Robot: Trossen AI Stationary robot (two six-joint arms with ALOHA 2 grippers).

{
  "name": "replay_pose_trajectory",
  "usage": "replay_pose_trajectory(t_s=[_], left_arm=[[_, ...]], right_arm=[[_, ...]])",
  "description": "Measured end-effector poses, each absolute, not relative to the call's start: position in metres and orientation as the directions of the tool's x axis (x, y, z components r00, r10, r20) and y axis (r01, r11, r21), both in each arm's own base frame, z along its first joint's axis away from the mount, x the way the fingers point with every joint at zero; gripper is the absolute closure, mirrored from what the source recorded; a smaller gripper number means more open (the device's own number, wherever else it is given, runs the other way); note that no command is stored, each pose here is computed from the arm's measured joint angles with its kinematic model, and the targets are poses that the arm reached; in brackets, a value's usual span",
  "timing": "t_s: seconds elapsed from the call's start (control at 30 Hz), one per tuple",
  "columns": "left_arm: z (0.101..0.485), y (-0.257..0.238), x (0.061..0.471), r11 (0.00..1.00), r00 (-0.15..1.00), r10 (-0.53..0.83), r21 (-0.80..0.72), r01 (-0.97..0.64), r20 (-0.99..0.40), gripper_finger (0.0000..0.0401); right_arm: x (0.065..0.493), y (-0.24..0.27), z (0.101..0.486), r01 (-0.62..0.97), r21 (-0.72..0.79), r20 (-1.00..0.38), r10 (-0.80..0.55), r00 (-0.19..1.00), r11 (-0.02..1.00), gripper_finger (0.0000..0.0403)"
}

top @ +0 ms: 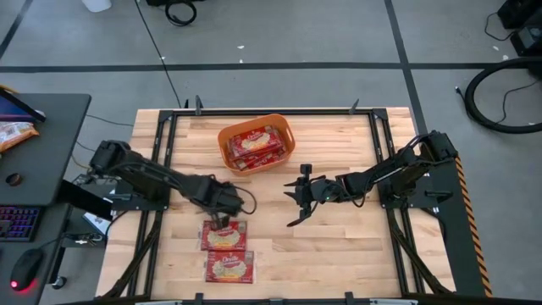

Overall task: Sort popcorn bags into baskets
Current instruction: Put the popcorn bag into the orange bin

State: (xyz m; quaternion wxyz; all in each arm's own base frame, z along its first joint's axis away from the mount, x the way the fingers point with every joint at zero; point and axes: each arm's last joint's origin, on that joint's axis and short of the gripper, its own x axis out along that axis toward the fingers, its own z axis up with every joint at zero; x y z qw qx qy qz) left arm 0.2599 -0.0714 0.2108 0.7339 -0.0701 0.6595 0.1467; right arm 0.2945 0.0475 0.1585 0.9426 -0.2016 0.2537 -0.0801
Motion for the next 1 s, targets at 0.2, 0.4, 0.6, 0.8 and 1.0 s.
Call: replay_pose_trajectory(t_s=[0.2,0.4,0.6,0.8,1.0], left_arm=[[0.267,-0.065,0.293,0.953,0.334,0.060,-0.045,-0.300,-0.941,0.0397],[0.298,-0.043,0.318,0.952,0.546,0.119,-0.062,-0.301,-0.829,0.0398],[0.308,-0.003,0.327,0.912,0.576,0.328,0.093,-0.398,-0.749,0.0399],[0.309,0.038,0.333,0.870,0.554,0.465,0.239,-0.432,-0.691,0.0399],[0.278,0.080,0.338,0.842,0.400,0.505,0.336,-0.422,-0.765,0.0399]], right_arm=[[0.287,0.044,0.154,0.090,-0.464,-0.500,-0.345,0.794,0.881,0.0284],[0.278,0.042,0.162,0.122,-0.461,-0.524,-0.381,0.762,0.879,0.0284],[0.275,0.041,0.169,0.139,-0.432,-0.519,-0.372,0.770,0.891,0.0284],[0.276,0.043,0.169,0.106,-0.402,-0.529,-0.325,0.784,0.909,0.0284],[0.276,0.043,0.169,0.109,-0.391,-0.528,-0.320,0.787,0.914,0.0284]])
